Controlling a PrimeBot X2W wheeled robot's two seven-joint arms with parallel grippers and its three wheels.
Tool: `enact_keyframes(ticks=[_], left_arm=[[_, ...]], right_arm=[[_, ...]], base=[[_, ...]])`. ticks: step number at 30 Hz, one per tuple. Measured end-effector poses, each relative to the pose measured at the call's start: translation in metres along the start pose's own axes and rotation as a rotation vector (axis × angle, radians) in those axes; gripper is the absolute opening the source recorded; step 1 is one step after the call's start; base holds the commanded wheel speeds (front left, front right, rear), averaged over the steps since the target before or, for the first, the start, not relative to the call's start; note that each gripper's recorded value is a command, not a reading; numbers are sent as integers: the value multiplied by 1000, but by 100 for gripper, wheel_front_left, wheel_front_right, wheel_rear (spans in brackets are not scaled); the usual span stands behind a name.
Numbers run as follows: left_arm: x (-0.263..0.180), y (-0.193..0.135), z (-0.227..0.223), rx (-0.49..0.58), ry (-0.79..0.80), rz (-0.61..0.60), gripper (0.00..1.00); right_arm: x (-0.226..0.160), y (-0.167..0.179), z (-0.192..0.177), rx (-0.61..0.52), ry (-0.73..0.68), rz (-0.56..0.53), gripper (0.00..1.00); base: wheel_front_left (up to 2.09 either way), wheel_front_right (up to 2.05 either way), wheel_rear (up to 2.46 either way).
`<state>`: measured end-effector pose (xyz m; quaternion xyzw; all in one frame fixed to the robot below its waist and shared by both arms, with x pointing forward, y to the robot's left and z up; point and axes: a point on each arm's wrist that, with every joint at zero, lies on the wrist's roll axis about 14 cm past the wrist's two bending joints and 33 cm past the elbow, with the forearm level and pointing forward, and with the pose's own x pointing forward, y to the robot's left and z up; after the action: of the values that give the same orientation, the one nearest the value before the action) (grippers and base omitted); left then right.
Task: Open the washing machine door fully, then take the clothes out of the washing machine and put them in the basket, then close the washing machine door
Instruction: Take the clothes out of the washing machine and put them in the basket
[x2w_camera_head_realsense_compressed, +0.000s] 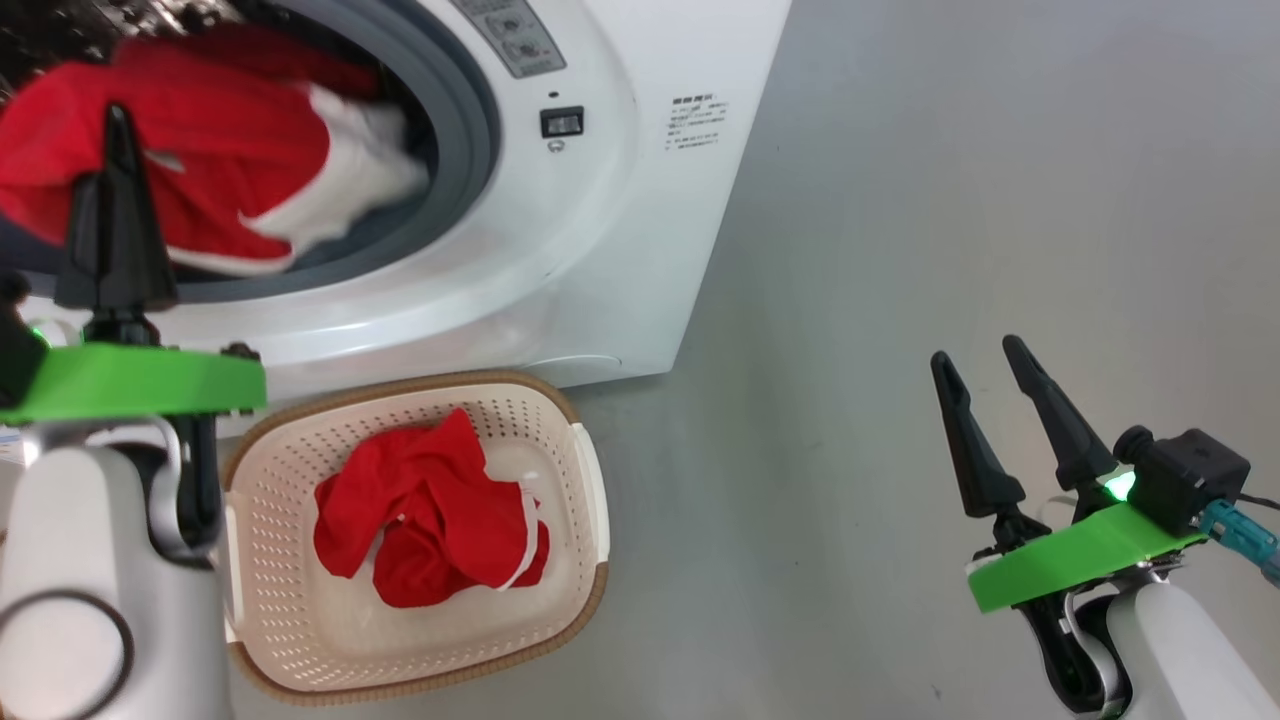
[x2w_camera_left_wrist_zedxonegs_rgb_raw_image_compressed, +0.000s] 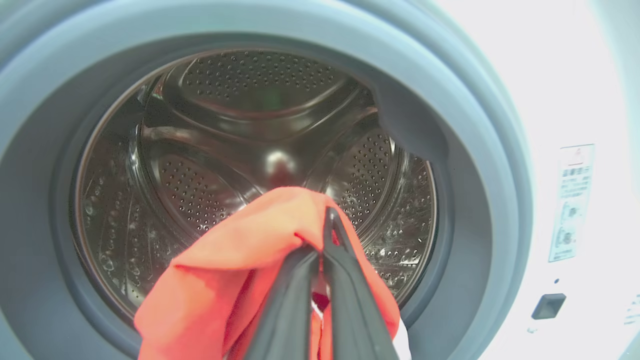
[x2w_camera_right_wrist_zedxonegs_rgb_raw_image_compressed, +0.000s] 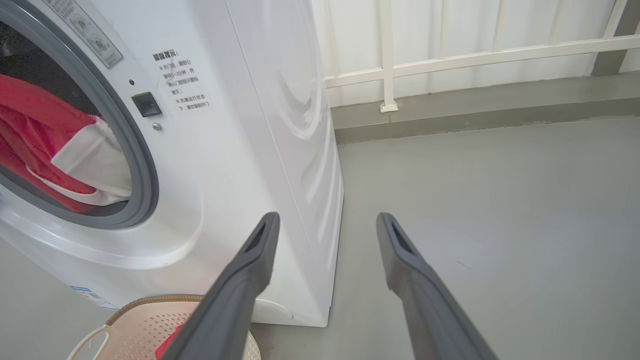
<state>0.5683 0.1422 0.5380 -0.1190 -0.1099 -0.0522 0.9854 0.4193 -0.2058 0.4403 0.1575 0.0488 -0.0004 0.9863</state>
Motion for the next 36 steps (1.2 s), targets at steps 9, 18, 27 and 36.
enact_keyframes(ticks=[9, 18, 27, 36], left_arm=[[-25, -4, 43, 22, -114, -12, 0], [-47, -11, 51, 35, -130, -38, 0], [-64, -17, 26, 27, -56, -43, 0], [-87, -19, -52, -10, 176, -28, 0]], right_arm=[[-8, 5, -1, 4, 4, 14, 100], [-8, 9, 1, 2, 2, 27, 100], [-6, 9, -4, 1, 13, 29, 100], [-2, 5, -18, 4, 49, 20, 100]], base=[[0, 0, 0], [0, 0, 0], [0, 0, 0], [0, 0, 0]])
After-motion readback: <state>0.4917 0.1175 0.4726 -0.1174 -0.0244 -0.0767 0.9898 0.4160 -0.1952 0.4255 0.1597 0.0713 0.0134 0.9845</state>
